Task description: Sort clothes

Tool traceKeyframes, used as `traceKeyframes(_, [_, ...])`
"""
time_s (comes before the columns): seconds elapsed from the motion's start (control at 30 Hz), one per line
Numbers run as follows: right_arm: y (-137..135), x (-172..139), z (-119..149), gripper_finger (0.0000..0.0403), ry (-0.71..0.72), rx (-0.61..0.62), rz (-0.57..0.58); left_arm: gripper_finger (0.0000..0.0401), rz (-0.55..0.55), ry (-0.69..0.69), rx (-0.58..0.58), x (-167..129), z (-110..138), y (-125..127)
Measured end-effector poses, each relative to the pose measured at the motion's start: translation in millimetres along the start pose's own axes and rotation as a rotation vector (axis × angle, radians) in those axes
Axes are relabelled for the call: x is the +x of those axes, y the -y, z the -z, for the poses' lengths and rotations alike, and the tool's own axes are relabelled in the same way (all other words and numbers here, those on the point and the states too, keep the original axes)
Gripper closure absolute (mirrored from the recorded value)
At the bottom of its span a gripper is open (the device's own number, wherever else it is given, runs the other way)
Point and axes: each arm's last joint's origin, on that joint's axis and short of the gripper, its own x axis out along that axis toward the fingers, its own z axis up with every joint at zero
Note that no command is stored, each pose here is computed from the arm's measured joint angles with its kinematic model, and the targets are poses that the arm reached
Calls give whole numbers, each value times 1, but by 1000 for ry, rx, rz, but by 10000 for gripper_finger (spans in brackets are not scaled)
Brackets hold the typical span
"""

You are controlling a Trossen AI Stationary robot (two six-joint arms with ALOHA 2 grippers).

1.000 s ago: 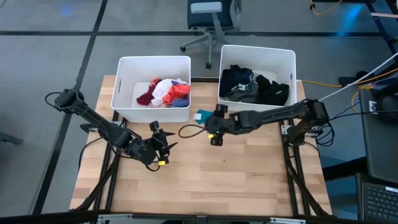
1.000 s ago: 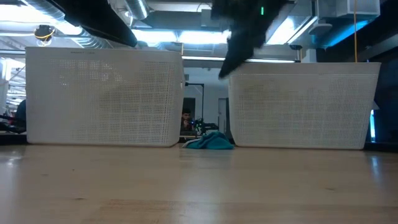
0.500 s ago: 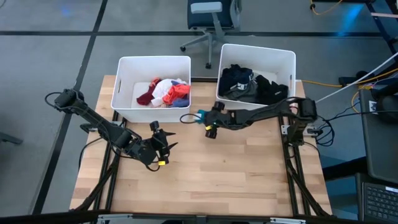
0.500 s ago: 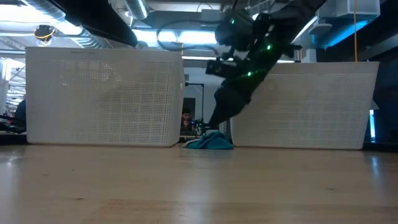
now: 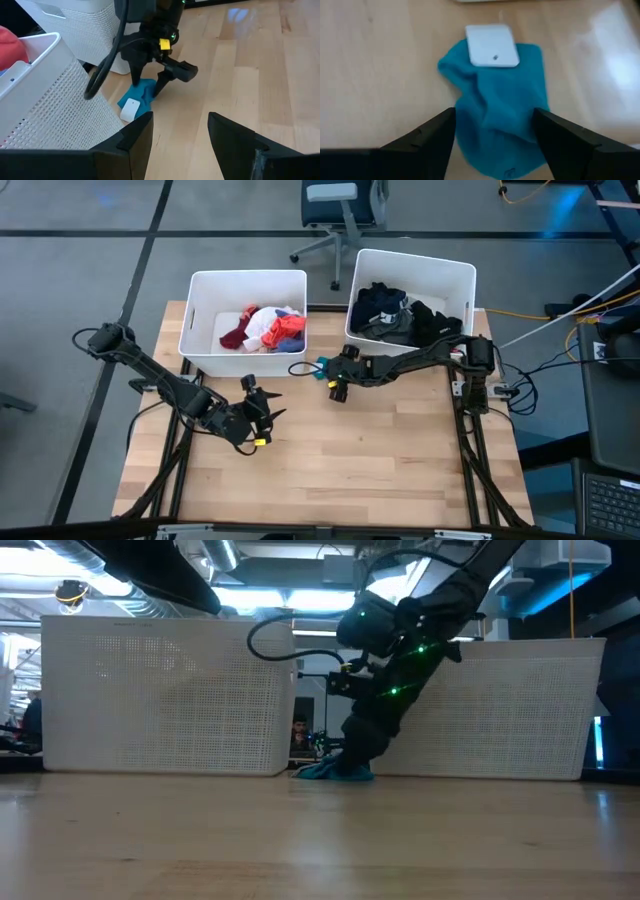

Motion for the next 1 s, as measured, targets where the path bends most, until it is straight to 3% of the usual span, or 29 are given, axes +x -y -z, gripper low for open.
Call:
traceKeyframes(0.13, [-2,2,1,180,-8,-2,-37,221,0,1,-1,0,0,0])
traceKeyframes(0.4, [-2,2,3,360,-23,-20,-40,221,0,1,-1,0,0,0])
traceKeyframes(0.47, [-5,0,4,387,-31,-47,-45,221,0,1,-1,0,0,0])
traceKeyframes(0.67, [-21,-22,-3,361,1,-78,-78,221,0,0,0,0,0,0])
traceKeyframes(0.87, [-41,-65,-12,392,76,-135,-52,221,0,-1,1,0,0,0])
traceKeyframes(1.0, [-50,-96,-18,383,147,-134,-32,221,0,1,-5,0,0,0])
